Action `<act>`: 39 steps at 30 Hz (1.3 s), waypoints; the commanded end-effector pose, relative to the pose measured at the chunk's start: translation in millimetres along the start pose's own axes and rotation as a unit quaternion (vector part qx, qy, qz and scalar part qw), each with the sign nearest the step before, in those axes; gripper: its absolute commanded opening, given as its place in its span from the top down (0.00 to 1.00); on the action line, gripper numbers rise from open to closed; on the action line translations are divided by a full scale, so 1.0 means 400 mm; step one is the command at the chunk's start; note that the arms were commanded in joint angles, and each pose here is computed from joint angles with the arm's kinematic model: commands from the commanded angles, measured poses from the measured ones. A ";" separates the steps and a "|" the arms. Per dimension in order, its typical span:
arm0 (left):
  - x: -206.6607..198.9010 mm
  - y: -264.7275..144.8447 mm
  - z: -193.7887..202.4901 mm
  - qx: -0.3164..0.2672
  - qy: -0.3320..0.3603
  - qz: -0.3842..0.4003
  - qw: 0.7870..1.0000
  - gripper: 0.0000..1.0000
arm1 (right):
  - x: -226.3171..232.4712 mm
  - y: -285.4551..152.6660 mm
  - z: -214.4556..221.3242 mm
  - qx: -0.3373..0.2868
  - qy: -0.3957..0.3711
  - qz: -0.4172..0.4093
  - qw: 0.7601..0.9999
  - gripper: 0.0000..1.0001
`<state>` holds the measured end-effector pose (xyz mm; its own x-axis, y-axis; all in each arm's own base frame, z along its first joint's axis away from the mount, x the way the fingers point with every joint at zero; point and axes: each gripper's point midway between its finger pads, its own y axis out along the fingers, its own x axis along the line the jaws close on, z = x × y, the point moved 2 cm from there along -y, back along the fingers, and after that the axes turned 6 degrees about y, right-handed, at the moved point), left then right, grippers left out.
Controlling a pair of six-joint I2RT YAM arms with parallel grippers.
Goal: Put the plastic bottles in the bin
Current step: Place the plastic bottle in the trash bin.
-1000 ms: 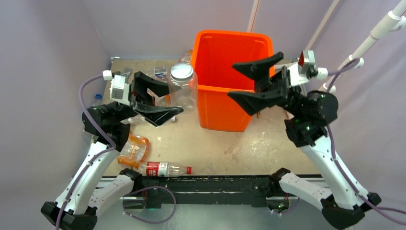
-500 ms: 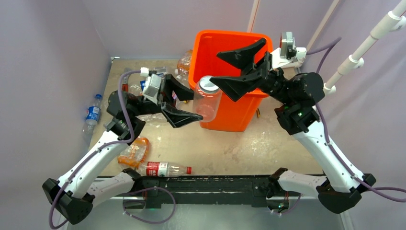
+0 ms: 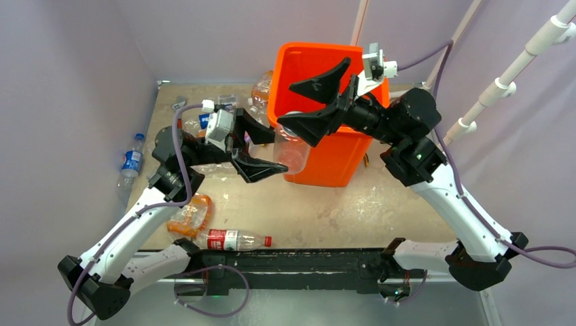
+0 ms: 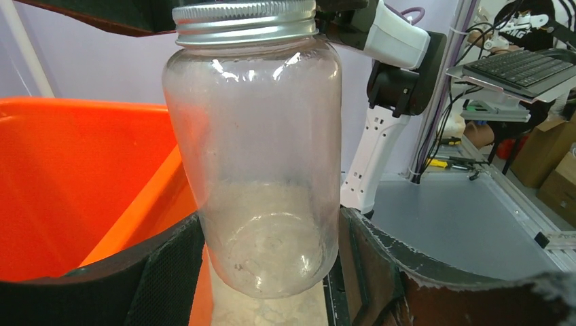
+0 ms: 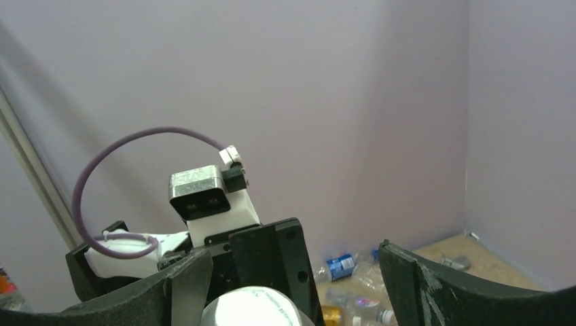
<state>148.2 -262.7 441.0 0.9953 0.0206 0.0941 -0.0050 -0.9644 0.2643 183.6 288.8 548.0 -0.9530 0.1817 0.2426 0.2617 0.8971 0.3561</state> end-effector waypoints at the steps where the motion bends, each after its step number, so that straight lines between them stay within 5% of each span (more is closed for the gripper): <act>1: -0.014 -0.006 -0.059 -0.023 0.049 -0.008 0.999 1.00 | 0.010 -0.011 -0.010 0.012 -0.017 0.020 1.000 0.05; 29: 0.003 -0.009 -0.067 -0.033 0.048 -0.038 0.998 1.00 | 0.046 -0.057 0.004 0.034 0.015 0.018 0.999 0.02; 39: -0.002 -0.009 -0.068 -0.034 0.045 -0.033 0.998 1.00 | 0.043 -0.044 -0.001 0.026 0.022 0.015 0.999 0.30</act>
<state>152.5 -257.5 448.0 0.9886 0.1040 0.1093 0.0684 -0.9546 0.2899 167.1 278.9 531.5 -0.9306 0.2050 0.3031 0.2872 0.9225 0.2578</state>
